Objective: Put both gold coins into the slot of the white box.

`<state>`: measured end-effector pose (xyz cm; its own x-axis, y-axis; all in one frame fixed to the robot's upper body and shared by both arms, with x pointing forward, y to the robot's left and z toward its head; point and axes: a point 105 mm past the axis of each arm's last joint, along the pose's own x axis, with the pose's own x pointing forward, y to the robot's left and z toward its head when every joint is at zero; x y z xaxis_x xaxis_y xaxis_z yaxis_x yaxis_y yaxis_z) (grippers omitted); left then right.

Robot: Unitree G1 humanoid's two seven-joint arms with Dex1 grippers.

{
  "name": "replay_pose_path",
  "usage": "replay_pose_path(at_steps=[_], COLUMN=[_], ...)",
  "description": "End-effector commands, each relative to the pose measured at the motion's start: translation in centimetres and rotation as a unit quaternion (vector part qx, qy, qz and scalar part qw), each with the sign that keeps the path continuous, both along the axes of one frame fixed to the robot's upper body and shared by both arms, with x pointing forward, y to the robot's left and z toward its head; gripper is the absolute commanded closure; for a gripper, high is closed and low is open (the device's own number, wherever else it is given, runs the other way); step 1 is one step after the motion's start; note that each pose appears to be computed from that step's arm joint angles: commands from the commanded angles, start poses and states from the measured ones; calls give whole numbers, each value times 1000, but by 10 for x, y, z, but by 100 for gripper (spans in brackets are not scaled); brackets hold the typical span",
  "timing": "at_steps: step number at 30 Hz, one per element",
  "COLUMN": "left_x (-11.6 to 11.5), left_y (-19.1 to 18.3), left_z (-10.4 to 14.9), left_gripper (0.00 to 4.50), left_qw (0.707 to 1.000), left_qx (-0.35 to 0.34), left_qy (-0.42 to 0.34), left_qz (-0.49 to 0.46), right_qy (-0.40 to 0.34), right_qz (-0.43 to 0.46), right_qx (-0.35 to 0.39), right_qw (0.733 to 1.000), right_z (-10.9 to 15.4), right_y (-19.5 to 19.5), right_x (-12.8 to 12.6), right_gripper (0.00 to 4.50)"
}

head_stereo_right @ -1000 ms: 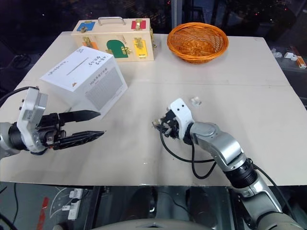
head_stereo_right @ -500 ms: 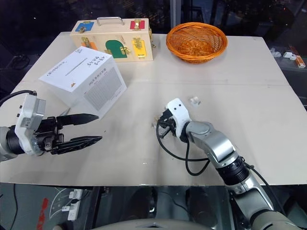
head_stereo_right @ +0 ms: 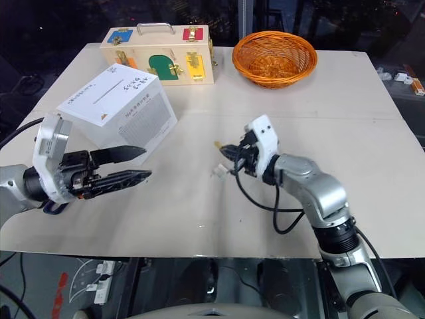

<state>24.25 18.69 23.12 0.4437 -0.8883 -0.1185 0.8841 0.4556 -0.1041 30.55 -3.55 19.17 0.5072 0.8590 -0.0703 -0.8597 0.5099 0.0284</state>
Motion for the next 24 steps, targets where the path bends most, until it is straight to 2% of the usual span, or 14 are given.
replay_pose_path(at_steps=[1,2,4,6,14,24], left_x=[9,13,20,25,31,29], left_y=[-19,-26,-40,-55,-84,-88], left_z=[15,20,27,32,39,39], left_gripper=[93,147,217,315,315,315], left_qw=[998,996,994,991,980,973], left_qx=[-59,-77,-90,-96,-94,-89], left_qy=[10,12,5,0,-15,-14], left_qz=[-35,-46,-69,-95,-176,-213], right_qy=[-41,-45,-50,-56,-74,-74], right_qz=[57,67,82,98,126,126], right_qx=[30,32,31,28,24,26], right_qw=[997,996,995,993,989,989], right_z=[37,42,51,57,71,73], right_y=[-4,-6,-8,-8,-10,-7], right_x=[-23,-28,-35,-44,-64,-68], right_gripper=[443,450,450,450,450,450])
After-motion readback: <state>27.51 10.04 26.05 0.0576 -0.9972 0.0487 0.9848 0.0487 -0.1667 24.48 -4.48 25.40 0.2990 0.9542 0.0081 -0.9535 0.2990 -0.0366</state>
